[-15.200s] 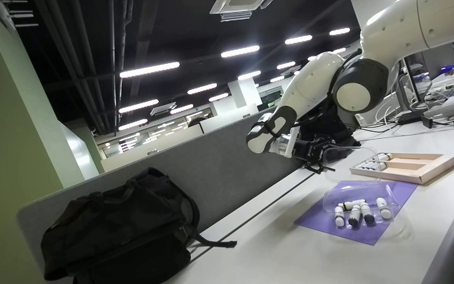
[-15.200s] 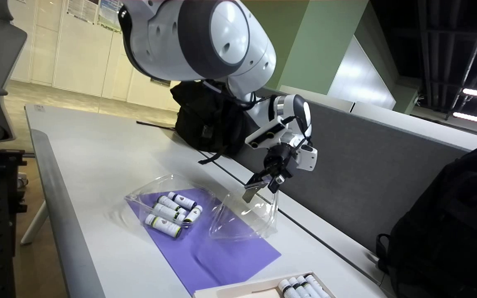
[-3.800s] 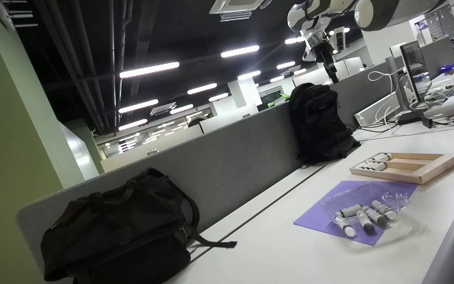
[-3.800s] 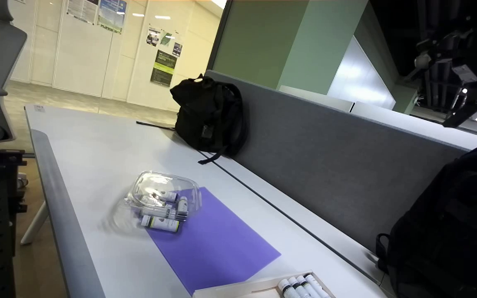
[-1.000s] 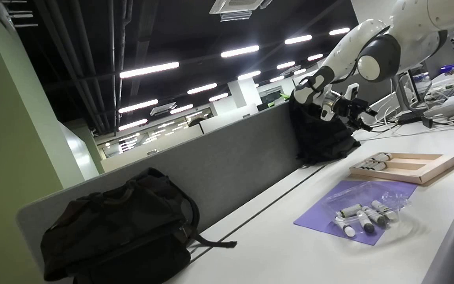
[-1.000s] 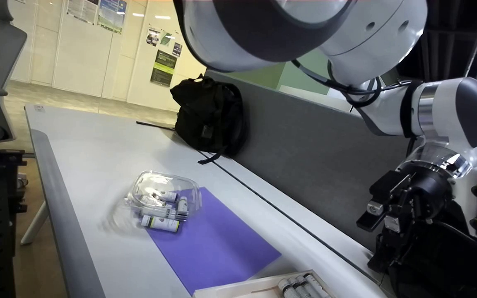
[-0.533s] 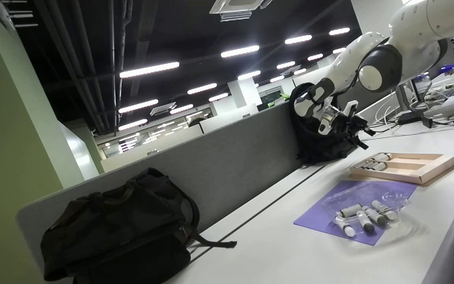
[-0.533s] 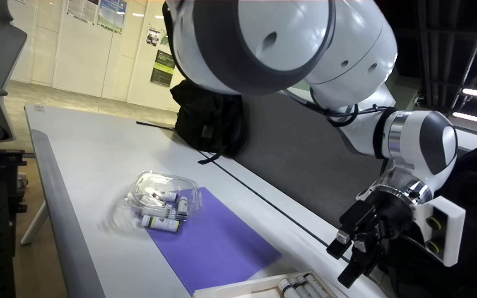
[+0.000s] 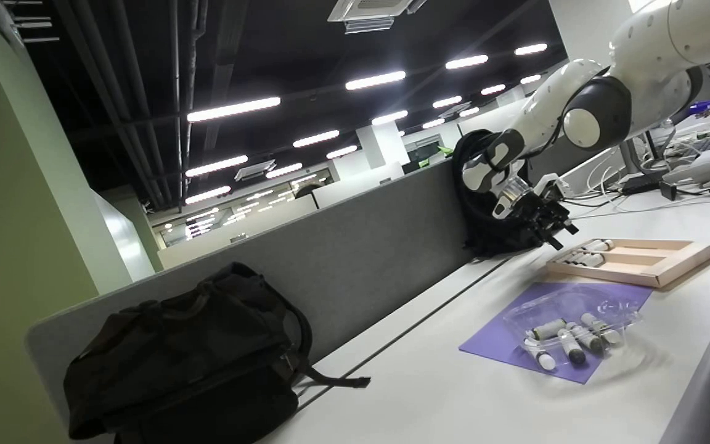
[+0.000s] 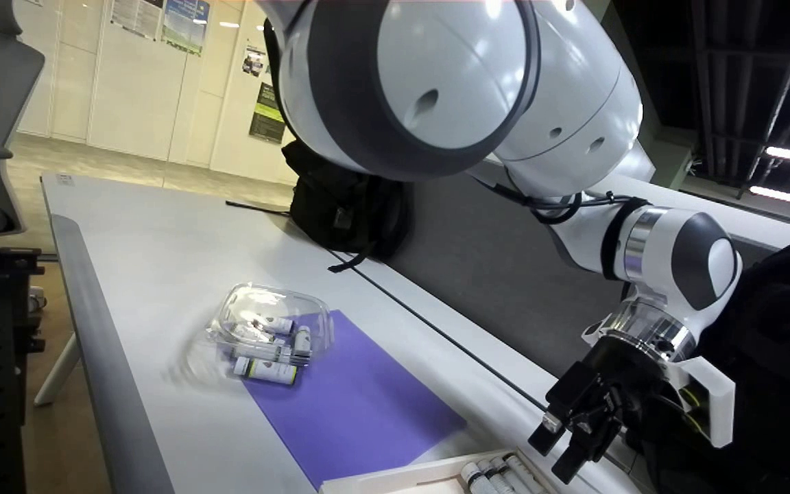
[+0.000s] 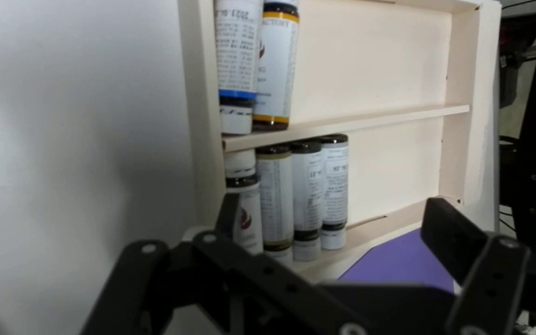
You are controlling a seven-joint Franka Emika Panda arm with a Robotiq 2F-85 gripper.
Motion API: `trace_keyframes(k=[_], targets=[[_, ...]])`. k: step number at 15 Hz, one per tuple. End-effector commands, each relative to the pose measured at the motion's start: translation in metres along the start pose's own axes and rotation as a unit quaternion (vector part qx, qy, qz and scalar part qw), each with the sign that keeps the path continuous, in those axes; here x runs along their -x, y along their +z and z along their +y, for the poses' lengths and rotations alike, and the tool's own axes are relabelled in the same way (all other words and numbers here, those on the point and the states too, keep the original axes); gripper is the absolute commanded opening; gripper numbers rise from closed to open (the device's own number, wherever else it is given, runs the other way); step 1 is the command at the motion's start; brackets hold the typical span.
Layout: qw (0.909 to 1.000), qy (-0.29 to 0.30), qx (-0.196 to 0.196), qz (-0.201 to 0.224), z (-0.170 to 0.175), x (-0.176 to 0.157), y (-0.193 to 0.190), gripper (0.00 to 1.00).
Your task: Close the box, take some bottles out of the tray and put them on the mat
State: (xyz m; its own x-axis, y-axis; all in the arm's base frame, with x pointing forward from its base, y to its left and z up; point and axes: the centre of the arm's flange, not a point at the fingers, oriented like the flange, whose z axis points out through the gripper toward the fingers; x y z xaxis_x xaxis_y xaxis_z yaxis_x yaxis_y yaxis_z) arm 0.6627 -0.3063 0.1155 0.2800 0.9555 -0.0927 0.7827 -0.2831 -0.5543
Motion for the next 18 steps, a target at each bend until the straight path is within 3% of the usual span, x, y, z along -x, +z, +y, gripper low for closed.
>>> trace_keyframes(k=[1,6,18], targets=[[0.9997,0.009,0.016,0.017,-0.027,-0.007,0.012,1.0],[0.9979,0.034,-0.051,0.019,-0.033,-0.009,0.018,1.0],[0.9946,0.049,-0.09,0.018,-0.025,-0.009,0.056,1.0]])
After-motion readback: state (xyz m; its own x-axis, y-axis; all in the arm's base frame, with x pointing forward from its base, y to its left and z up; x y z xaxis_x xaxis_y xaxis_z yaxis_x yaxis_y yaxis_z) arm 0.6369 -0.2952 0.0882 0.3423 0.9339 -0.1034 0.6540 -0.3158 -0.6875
